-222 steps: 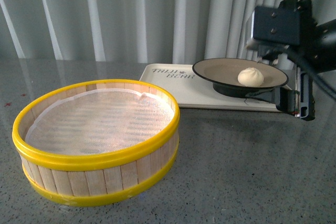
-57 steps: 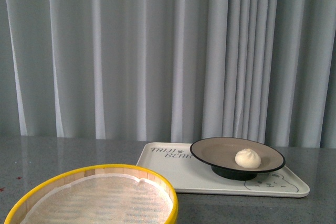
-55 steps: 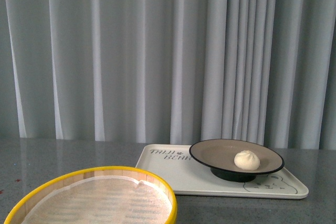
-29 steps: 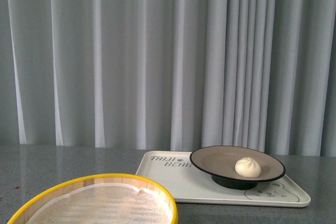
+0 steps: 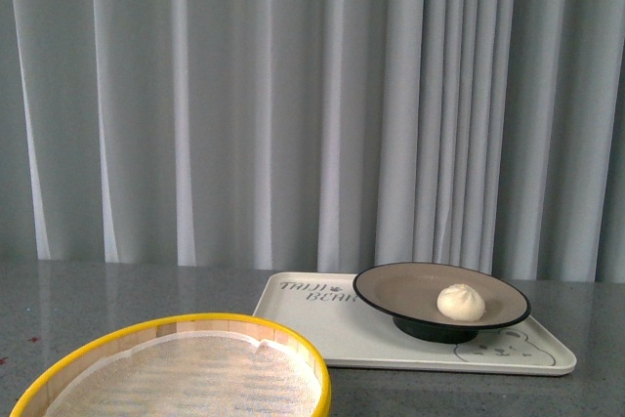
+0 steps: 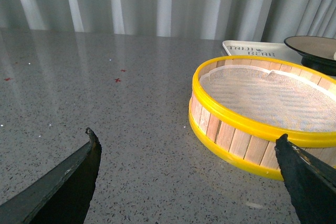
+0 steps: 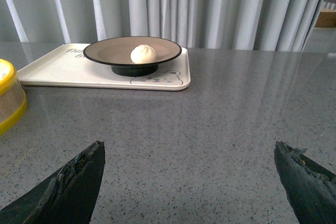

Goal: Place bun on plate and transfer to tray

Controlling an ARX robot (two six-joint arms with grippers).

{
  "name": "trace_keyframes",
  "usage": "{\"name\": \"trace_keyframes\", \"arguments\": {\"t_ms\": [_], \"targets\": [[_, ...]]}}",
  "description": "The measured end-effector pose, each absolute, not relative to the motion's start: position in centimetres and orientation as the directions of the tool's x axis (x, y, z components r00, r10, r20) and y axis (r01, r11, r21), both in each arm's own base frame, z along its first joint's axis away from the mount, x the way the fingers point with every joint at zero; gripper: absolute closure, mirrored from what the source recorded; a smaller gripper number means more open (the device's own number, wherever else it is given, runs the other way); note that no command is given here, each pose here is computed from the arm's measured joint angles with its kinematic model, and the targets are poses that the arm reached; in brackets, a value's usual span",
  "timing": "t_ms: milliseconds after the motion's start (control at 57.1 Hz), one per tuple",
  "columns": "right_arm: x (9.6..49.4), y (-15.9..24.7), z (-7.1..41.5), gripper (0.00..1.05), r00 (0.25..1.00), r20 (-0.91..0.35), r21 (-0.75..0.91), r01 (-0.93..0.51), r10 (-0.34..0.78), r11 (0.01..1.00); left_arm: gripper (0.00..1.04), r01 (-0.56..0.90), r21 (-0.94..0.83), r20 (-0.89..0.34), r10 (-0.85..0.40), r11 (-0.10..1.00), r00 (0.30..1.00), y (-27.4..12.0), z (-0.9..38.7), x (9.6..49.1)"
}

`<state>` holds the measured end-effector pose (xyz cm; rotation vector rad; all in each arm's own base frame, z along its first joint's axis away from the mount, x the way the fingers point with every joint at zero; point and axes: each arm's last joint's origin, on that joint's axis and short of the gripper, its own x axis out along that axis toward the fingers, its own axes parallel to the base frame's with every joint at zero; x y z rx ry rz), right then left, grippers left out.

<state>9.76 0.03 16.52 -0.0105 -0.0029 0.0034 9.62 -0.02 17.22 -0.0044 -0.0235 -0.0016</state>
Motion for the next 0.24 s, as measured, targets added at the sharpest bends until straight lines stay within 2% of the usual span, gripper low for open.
{"name": "trace_keyframes", "arguments": {"t_ms": [245], "targets": [[9.76, 0.03, 16.52, 0.09, 1.0, 0.003, -0.01, -0.003, 0.003, 1.0, 0.07, 0.002, -0.004, 0.023, -0.002, 1.0, 1.0, -0.02, 17.22, 9.62]]}}
